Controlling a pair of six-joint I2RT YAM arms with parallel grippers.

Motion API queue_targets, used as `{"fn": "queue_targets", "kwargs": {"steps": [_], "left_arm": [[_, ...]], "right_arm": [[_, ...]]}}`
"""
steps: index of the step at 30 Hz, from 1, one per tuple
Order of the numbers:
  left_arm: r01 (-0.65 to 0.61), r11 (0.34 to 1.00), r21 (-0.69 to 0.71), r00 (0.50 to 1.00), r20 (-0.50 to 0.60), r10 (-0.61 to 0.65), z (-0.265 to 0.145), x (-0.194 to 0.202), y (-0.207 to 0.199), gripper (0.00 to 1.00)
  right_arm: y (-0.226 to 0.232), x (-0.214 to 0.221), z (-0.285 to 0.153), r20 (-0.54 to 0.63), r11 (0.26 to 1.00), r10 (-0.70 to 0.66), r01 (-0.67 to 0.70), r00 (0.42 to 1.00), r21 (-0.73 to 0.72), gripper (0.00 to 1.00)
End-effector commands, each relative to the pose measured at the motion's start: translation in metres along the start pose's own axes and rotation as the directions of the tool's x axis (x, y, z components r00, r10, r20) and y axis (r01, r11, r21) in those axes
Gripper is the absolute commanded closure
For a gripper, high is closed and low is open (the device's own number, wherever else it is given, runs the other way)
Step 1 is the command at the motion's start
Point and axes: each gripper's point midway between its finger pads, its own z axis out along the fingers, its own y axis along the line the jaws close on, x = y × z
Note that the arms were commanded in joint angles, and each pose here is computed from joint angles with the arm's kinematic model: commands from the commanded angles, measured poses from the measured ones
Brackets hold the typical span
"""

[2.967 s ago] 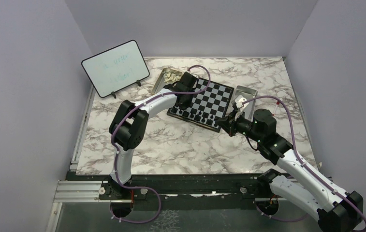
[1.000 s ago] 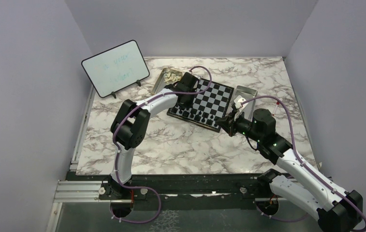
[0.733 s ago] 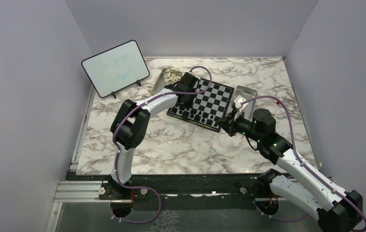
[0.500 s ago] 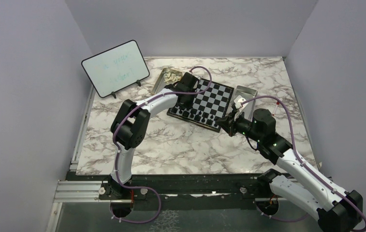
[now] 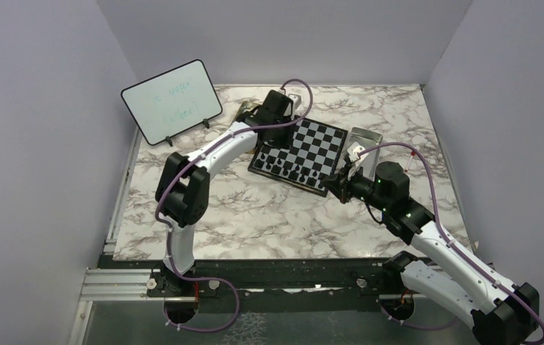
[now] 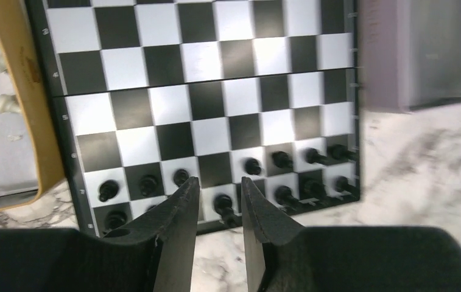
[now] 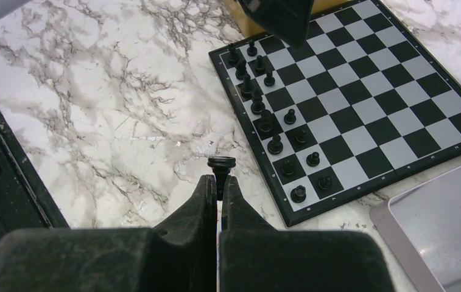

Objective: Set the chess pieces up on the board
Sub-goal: Place the chess piece on the chessboard.

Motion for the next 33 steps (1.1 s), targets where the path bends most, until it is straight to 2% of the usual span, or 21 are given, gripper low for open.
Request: {"fn": "queue_targets", "kwargs": {"steps": [1,7,12,17,26,33], "left_arm": [[0.033,0.942,0.334,0.995,0.074,-0.061,-0.075,-0.041,-0.051,0.66],[0.107,0.718,0.688,0.994,-0.073,-0.078,-0.129,-0.009,-0.104,0.54],[0.173,0.585,0.792,0.985,-0.153,-0.084,-0.158,0.016,-0.122,0.46],[0.201,0.564,0.801,0.979,-0.178,-0.096,-0.168,0.029,-0.123,0.40],[0.254,0.576,0.777,0.966,-0.232,-0.113,-0.160,0.049,-0.118,0.40],[0.288,0.575,0.766,0.957,-0.254,-0.142,-0.157,0.048,-0.118,0.48]], "right_arm": [[0.006,-0.008,0.000,0.017,1.000,-0.002,0.002,1.000,-0.030,0.99],[0.020,-0.013,0.006,0.046,0.992,-0.012,0.017,0.999,-0.121,0.99],[0.026,-0.018,0.014,0.067,0.983,-0.046,0.058,0.997,-0.174,0.99],[0.028,-0.028,0.025,0.079,0.973,-0.071,0.086,0.994,-0.212,0.99],[0.033,-0.043,0.033,0.118,0.964,-0.068,0.095,0.991,-0.247,0.99],[0.035,-0.043,0.034,0.121,0.959,-0.066,0.097,0.990,-0.265,0.99]]}}
